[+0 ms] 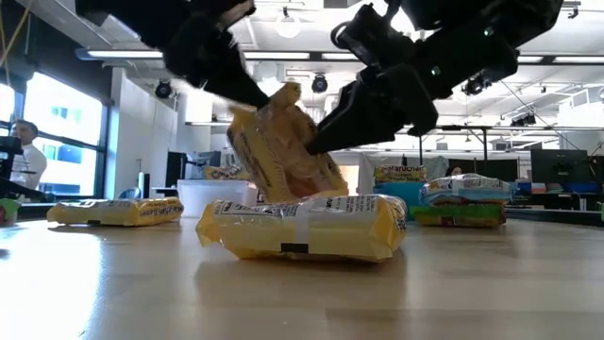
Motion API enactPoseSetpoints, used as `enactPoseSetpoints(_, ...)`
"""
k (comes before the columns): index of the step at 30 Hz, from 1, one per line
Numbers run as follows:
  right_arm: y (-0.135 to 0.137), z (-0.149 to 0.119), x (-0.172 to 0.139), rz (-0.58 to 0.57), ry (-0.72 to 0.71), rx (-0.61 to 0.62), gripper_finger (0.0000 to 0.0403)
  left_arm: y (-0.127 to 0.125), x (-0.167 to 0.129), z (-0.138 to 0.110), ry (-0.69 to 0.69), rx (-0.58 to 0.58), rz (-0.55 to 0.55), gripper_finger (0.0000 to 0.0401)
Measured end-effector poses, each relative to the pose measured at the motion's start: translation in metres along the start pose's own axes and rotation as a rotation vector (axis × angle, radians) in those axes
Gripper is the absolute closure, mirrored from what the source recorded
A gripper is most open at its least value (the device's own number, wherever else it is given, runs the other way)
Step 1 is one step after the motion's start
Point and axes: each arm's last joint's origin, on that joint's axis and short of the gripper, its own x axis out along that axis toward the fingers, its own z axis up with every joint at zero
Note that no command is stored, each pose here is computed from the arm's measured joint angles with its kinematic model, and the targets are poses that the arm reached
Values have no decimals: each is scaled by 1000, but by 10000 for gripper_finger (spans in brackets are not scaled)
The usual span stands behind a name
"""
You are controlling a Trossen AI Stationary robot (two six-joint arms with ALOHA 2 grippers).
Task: Sort Maruchan noodles
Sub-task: Put the yellow noodle pack into the red bin
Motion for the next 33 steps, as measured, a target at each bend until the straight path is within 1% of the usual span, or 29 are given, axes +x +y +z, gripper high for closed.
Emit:
enactPoseSetpoints(4,2,7,0,-58,27,-12,174,7,-3,-15,-59,-50,-27,401)
enactPoseSetpoints(7,1,13,0,-61,42,-17,149,11,-8,-25,-112,-71,-57,401)
enactPoseSetpoints(10,0,16,0,-47,47,-28,136,16,-16,-30,-150,-89,-67,401)
enactPoseSetpoints(13,1,17,-1,-2,42,-46,136,19,-24,-32,-176,-105,-65,401)
enactPoseSetpoints(19,-2,18,-2,33,32,-37,137,20,-28,-31,-199,-106,-61,401)
enactPoseSetpoints(22,-6,19,0,97,5,-15,137,20,-28,-31,-204,-108,-61,401)
enactPoseSetpoints(25,-7,19,1,148,-12,-20,137,20,-29,-31,-207,-105,-64,401)
enactPoseSetpoints(30,-9,22,2,147,-57,-42,137,19,-29,-30,-215,-105,-77,401)
enactPoseSetpoints(33,-10,23,2,126,-62,-28,137,19,-29,-29,-226,-110,-77,401)
